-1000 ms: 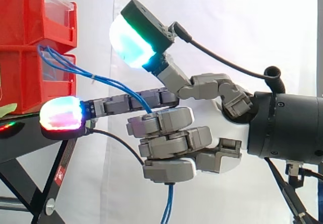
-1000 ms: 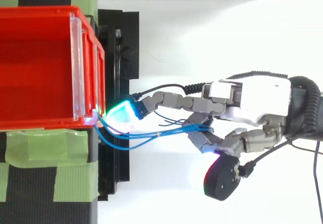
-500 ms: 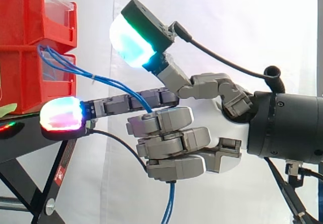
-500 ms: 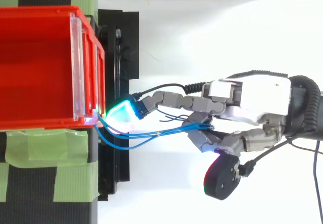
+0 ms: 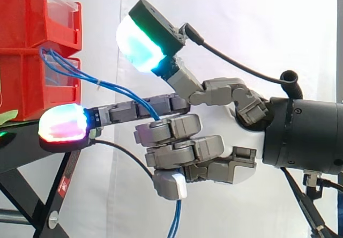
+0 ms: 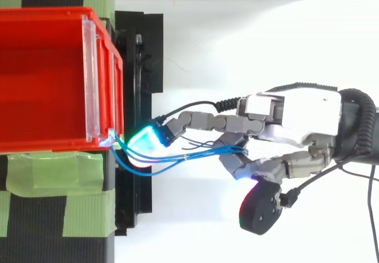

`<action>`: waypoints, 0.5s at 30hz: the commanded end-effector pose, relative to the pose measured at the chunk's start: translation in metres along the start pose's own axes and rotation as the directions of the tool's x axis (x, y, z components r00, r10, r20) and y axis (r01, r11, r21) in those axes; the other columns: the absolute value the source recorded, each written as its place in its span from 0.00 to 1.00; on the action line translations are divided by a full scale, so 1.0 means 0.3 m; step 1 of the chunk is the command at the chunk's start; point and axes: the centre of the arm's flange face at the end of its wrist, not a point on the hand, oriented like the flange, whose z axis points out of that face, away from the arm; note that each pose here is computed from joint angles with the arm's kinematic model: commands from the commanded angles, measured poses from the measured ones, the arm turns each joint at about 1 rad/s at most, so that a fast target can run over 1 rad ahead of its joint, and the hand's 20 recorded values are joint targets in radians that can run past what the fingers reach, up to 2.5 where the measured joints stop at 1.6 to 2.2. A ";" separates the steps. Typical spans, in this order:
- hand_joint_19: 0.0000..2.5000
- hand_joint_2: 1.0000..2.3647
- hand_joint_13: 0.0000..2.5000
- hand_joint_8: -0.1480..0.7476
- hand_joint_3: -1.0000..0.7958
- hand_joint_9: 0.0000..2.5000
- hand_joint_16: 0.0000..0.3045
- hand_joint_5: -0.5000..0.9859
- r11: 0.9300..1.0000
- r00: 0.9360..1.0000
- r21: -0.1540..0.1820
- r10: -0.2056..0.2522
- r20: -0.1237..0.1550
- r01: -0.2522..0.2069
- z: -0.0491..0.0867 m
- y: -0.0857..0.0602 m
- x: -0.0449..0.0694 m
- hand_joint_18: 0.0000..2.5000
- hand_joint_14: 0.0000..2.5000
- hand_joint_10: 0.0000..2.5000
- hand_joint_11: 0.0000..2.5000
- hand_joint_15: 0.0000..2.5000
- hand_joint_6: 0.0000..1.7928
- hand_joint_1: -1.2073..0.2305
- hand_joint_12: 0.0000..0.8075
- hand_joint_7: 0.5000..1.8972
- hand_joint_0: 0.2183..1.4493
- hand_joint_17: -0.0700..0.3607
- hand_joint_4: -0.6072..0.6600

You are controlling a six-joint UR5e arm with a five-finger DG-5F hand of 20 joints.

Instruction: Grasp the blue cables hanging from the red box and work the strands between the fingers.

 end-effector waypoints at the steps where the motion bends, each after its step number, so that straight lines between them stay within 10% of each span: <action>1: 0.31 0.00 0.48 0.51 0.00 0.34 0.20 0.39 1.000 1.000 0.000 0.000 0.001 0.000 0.000 0.000 0.000 0.57 1.00 1.00 0.59 0.42 0.01 0.46 0.49 0.21 0.40 0.48 0.72; 15: 0.26 0.00 0.62 0.55 0.00 0.48 0.24 0.42 1.000 1.000 0.000 0.000 0.001 0.000 0.000 0.000 0.000 0.71 1.00 1.00 0.77 0.48 0.01 0.47 0.63 0.20 0.39 0.54 0.73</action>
